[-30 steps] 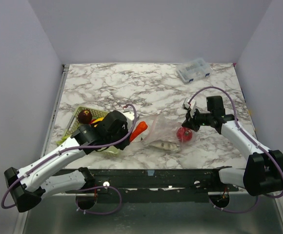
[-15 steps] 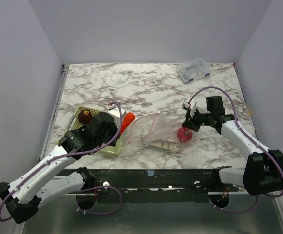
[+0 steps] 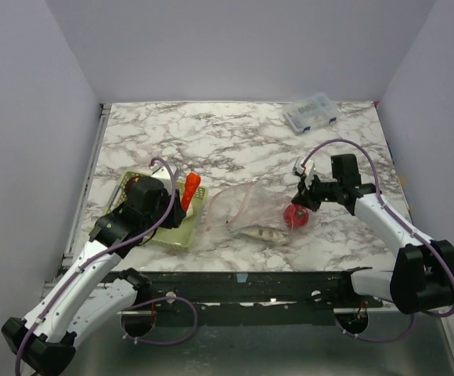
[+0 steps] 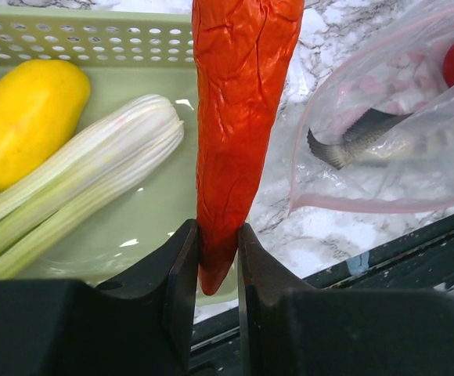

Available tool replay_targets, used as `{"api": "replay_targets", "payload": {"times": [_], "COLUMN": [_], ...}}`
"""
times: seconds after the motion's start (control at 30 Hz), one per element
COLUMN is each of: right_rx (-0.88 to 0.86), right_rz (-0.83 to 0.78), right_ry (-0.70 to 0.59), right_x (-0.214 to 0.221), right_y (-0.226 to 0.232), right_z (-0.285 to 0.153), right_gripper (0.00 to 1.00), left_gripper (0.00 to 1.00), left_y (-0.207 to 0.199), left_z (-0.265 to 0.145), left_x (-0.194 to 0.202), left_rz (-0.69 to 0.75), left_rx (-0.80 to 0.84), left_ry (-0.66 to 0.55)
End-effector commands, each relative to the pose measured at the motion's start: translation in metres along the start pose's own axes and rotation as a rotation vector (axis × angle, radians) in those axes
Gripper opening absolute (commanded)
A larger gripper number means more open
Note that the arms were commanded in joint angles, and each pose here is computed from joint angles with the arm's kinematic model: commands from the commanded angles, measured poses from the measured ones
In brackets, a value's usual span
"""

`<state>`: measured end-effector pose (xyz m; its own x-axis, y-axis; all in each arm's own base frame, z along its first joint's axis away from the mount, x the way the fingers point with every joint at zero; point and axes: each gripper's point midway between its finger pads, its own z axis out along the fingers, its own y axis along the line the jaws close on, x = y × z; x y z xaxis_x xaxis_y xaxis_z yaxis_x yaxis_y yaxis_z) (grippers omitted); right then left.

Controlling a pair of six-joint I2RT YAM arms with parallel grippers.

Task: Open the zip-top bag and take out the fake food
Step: Pick up the fake vegetable from the zipper food storage bag, then place the fake vegetable in the bin.

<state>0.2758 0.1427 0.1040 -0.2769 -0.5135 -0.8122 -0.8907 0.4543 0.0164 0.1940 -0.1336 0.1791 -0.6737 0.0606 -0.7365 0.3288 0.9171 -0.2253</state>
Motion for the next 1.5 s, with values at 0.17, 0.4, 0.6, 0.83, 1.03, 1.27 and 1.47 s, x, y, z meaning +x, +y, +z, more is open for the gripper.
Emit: {"api": "replay_targets", "payload": {"times": [0.17,0.4,0.6,0.83,1.03,1.27,1.47], "right_rx": [0.026,0.029,0.029,0.032,0.031,0.031,0.032], "right_rz": [-0.011,-0.015,-0.017,-0.018,-0.016,-0.019,-0.022], "right_ry": [-0.001,-0.004,-0.005,-0.005,-0.005,-0.006,-0.007], "right_x": [-0.003,-0.004,-0.004,-0.004,-0.004,-0.004,-0.005], "right_y": [-0.007,-0.007,-0.006,-0.007,-0.006,-0.006,-0.006], "right_z": [0.0,-0.001,-0.001,-0.002,-0.002,-0.002,-0.002], "right_gripper": [0.0,0.0,0.0,0.0,0.0,0.0,0.0], "left_gripper": [0.0,0.0,0.0,0.0,0.02,0.04,0.08], "left_y": [0.002,0.015,0.035,0.044,0.051,0.053,0.053], "left_z": [0.014,0.027,0.028,0.038,0.053,0.067,0.078], "left_x": [-0.01,-0.001,-0.001,0.004,0.011,0.012,0.01], "left_rz": [-0.337,-0.59,-0.775,-0.939,-1.093,-1.179,-1.209], "left_rx": [0.0,-0.071,-0.155,-0.181,-0.201,-0.195,-0.2], "left_ry": [-0.073,-0.087,-0.167,-0.19,-0.181,-0.15,-0.128]}}
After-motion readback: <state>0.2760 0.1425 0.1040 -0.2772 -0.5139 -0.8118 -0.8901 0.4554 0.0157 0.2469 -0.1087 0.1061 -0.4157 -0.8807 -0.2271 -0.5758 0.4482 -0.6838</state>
